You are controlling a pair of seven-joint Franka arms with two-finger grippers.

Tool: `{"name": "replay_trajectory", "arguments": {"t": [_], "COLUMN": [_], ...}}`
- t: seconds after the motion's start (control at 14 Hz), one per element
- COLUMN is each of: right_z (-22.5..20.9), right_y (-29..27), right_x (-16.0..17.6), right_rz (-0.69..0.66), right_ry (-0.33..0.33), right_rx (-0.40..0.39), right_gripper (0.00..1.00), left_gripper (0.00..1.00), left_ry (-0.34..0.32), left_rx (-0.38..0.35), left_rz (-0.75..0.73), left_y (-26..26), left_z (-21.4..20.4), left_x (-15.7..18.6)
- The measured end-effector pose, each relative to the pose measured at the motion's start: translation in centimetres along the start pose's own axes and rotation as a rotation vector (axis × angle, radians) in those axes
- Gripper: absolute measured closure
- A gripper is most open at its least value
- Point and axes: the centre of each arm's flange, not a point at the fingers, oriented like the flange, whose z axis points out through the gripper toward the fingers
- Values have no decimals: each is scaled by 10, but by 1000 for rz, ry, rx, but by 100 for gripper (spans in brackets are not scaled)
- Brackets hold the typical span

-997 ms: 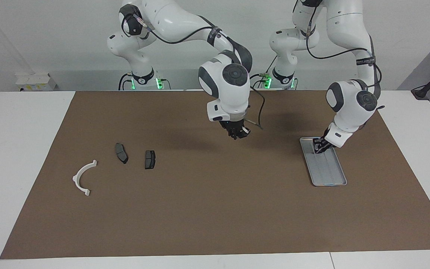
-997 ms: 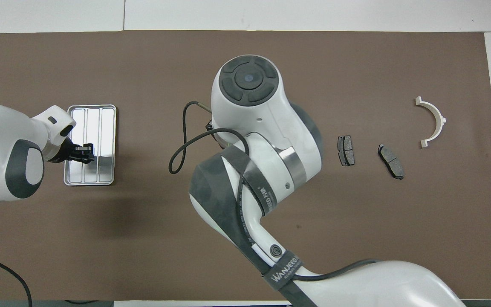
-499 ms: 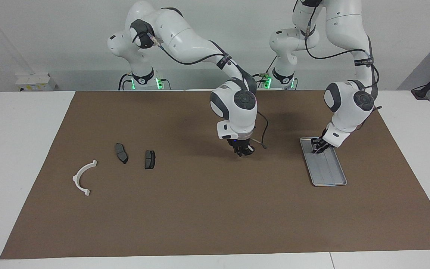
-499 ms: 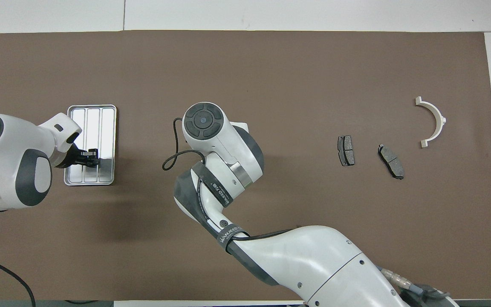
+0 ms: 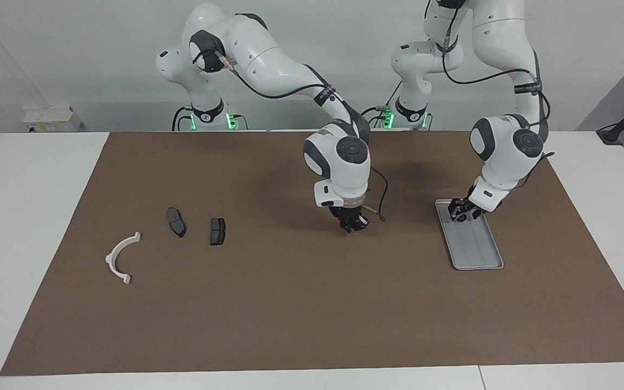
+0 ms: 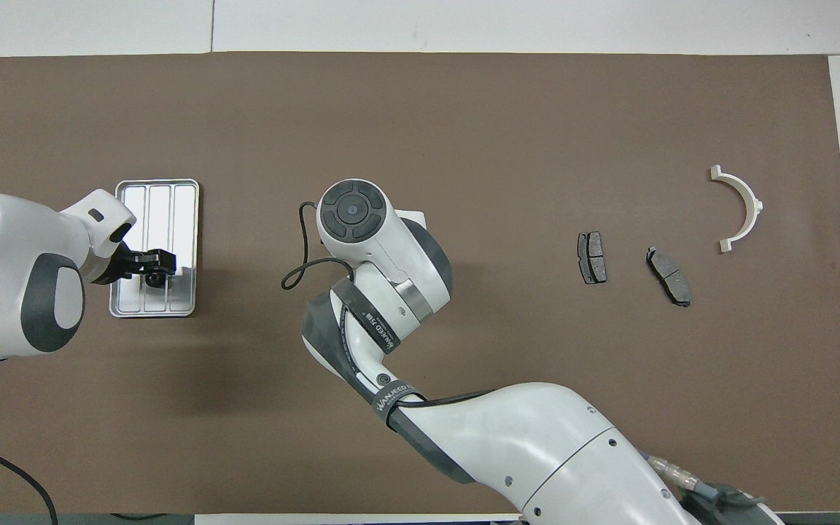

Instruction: Pick bearing gear from pile to tray

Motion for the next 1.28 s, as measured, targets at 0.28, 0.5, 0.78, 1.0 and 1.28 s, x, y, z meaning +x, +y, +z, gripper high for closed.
{"name": "replay_trajectory", "arguments": {"t": [0.28, 0.5, 0.78, 1.0, 1.28], "right_z": [-5, -59, -159, -217, -266], "right_y": [8, 12, 47, 89, 152], "right_x": [14, 53, 130, 183, 255], "right_rz": [8, 5, -123, -297, -559], "right_ry": [13, 10, 5, 1, 4], "right_rx": [-77, -88, -53, -44, -47], "right_gripper": [30, 0, 0, 0, 0], "left_gripper": [0, 0, 0, 1, 8], "left_ry": [36, 54, 54, 47, 36], "left_rx": [-31, -45, -63, -64, -20], "left_rz": [-77, -165, -291, -345, -398], "left_y": [18, 70, 180, 260, 353], "left_z": [-42, -55, -59, -54, -12], "left_x": [23, 27, 12, -11, -27]}}
